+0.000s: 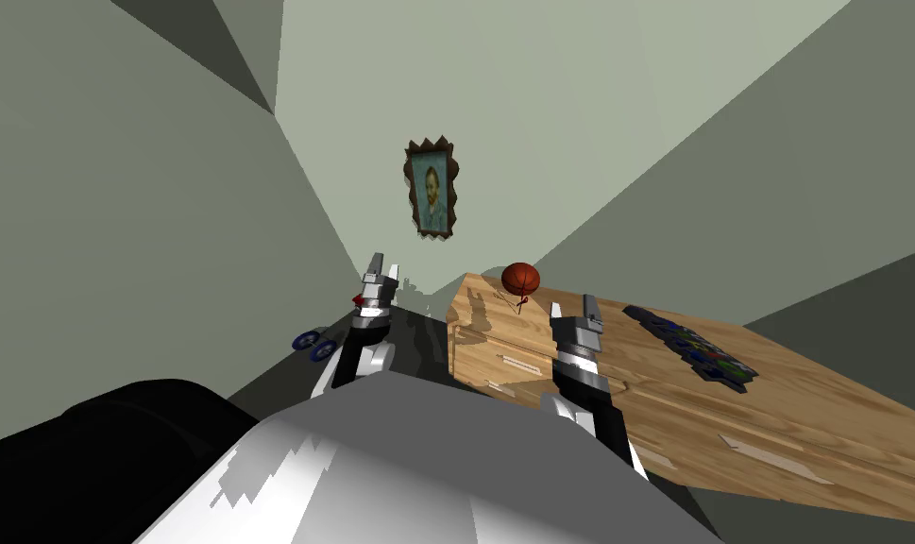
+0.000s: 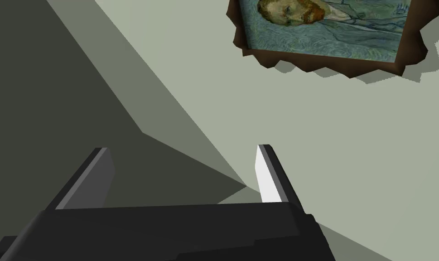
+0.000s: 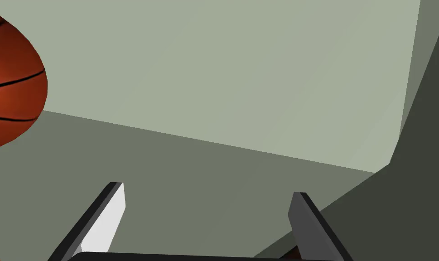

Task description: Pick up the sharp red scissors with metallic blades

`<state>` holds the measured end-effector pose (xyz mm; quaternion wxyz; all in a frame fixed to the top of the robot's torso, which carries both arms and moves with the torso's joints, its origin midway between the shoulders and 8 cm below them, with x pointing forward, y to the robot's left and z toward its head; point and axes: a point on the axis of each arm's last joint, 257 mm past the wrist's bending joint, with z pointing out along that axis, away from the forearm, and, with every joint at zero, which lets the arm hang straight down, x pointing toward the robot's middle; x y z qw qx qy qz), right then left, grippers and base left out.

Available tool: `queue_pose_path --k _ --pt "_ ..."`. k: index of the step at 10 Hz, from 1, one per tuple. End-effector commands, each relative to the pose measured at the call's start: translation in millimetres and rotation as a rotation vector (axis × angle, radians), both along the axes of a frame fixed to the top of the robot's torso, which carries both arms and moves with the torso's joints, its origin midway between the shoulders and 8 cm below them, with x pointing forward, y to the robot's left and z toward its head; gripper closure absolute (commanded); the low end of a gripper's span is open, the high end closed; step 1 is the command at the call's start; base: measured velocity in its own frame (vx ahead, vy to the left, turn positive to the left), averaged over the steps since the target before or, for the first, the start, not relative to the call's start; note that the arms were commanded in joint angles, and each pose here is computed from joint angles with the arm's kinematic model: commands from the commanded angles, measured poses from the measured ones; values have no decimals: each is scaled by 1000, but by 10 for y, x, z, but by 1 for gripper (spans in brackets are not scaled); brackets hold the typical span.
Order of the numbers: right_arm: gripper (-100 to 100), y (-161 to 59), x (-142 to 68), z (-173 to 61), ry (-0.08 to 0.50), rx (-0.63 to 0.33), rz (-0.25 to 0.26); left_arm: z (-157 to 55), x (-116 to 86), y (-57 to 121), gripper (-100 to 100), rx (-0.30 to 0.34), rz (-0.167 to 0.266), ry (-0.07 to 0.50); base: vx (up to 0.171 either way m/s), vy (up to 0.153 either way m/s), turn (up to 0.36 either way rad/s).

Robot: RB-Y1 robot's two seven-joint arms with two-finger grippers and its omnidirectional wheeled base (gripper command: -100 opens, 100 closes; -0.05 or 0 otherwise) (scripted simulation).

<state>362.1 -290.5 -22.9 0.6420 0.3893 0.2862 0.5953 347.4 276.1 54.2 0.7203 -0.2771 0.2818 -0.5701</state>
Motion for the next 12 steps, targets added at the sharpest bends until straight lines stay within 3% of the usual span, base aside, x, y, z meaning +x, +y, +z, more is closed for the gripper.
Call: queue_pose_path --k 1,4,6,12 --pt "-100 7 28 -44 21 -45 11 0 0 0 0 0 0 0 -26 10 40" --pt "-100 -23 88 -149 63 -116 13 0 0 0 0 0 0 0 -56 28 45" --pt "-100 -112 170 -307 121 -194 -4 0 0 -1 0 0 0 0 -99 47 102" --pt "-100 -532 410 -842 311 -411 -95 0 0 0 0 0 0 0 -91 67 97"
